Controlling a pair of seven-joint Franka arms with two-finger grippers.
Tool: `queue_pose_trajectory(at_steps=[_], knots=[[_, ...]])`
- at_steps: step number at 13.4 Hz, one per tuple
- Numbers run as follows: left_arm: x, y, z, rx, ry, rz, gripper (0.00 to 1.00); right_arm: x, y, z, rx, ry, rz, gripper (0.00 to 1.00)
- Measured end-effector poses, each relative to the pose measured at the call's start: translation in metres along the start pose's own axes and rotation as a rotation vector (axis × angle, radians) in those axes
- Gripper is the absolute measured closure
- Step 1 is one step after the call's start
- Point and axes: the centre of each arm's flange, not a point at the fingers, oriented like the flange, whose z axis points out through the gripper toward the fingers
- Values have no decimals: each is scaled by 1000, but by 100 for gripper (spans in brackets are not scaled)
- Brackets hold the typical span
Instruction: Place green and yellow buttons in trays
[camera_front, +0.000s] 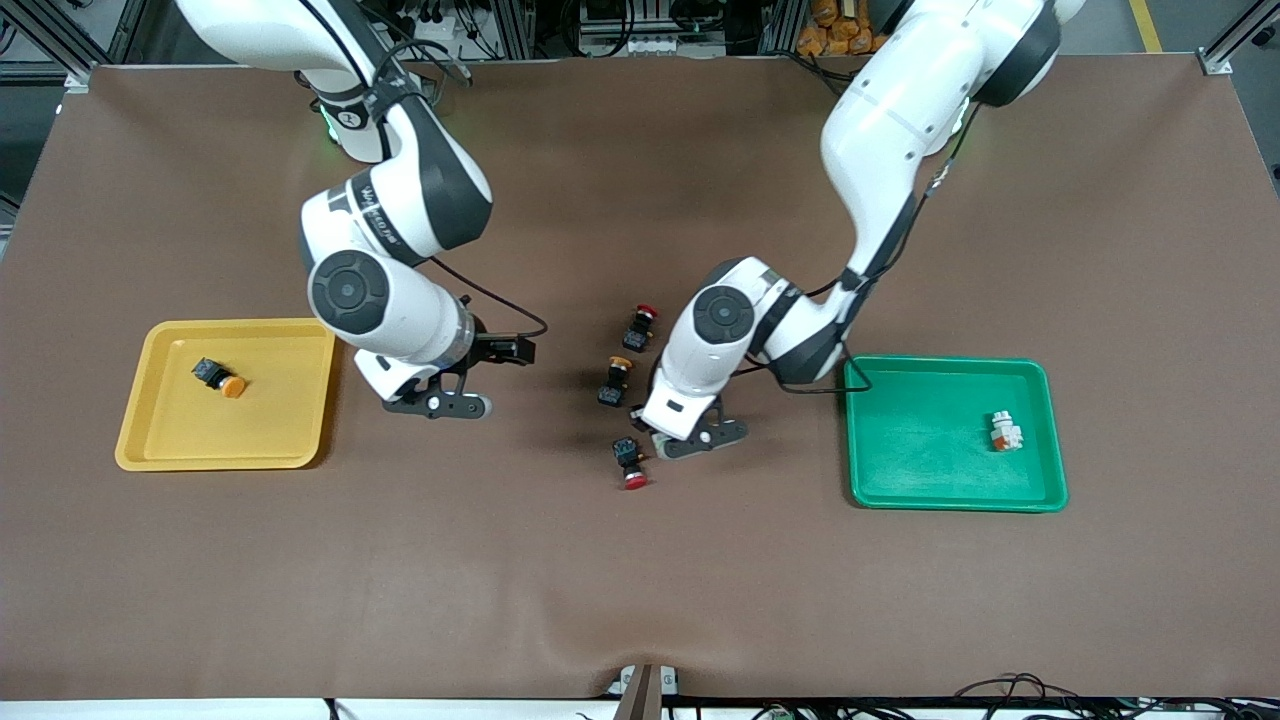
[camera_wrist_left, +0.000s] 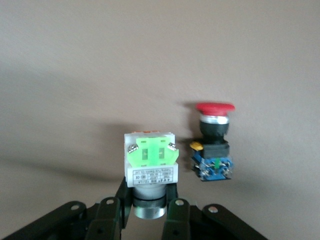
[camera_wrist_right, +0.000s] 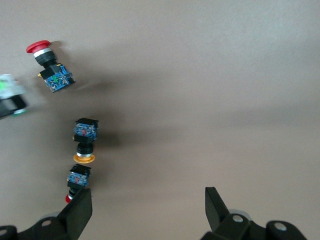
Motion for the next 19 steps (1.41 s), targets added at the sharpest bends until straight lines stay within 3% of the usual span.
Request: queue_pose_trajectory(at_steps=[5,14,19], knots=[[50,-79,-64,64,14,50,70,-23,-50,30,-1,20,69,0],[130,-225,-64,159,-45,-12,70,-70,-144,159,-2,85,98,0],[161,-298,-64,173,-70,-17,70,-57,-142,185,16,141,103,0]])
